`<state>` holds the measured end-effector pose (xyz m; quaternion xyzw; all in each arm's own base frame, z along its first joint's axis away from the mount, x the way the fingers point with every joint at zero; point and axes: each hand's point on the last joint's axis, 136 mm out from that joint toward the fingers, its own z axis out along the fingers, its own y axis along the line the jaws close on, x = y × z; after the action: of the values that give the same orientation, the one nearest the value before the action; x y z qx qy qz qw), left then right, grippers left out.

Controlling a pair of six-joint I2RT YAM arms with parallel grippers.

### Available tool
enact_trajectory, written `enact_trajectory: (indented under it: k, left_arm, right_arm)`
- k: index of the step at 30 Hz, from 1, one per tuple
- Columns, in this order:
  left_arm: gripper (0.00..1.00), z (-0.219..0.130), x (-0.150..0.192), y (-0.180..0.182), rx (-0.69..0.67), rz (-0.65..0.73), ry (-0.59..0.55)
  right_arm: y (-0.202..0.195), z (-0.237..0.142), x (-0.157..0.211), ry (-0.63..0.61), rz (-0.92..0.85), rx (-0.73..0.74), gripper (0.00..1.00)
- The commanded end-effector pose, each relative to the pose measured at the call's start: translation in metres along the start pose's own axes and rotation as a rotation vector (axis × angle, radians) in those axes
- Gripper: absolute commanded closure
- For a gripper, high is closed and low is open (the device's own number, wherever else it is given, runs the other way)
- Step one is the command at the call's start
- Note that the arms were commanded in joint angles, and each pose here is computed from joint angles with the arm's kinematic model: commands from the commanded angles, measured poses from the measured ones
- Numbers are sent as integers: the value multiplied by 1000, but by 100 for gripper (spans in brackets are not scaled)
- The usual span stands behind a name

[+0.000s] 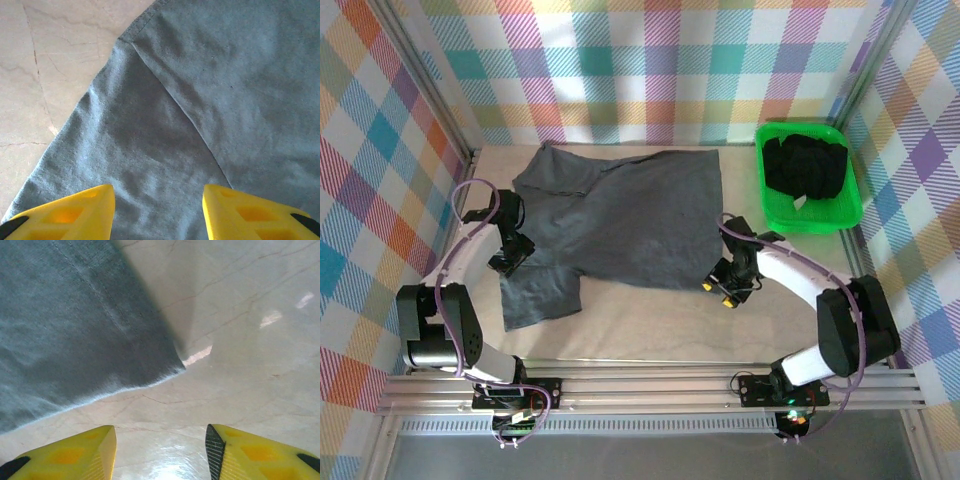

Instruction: Fold and stack the t-shirts

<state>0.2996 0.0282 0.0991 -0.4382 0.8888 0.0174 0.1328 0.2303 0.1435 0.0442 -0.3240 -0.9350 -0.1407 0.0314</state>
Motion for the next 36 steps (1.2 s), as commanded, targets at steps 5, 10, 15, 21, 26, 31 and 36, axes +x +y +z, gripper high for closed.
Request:
enact_trajectory:
  k: [5, 10, 15, 21, 26, 31, 36]
  left_arm:
    - [51, -17, 2, -5, 61, 19, -7]
    - [51, -24, 3, -13, 112, 28, -8]
    - [51, -28, 7, -14, 111, 37, 14]
    - [46, -32, 19, -1, 70, 50, 62]
    - [45, -27, 50, 30, 6, 39, 147]
    - [42, -14, 76, 61, -53, 53, 186]
    - [38, 1, 59, 46, 6, 53, 104]
  right_arm:
    - [5, 18, -11, 2, 128, 23, 54]
    - [12, 26, -40, -48, 129, 43, 66]
    - [4, 31, -63, -74, 94, 103, 94]
    - [-24, -9, -85, -200, 38, 128, 100]
    - [-23, -30, -97, -240, -67, 127, 100]
    - [-9, -29, -101, -223, -122, 99, 100]
    - [0, -26, -103, -207, -150, 75, 100]
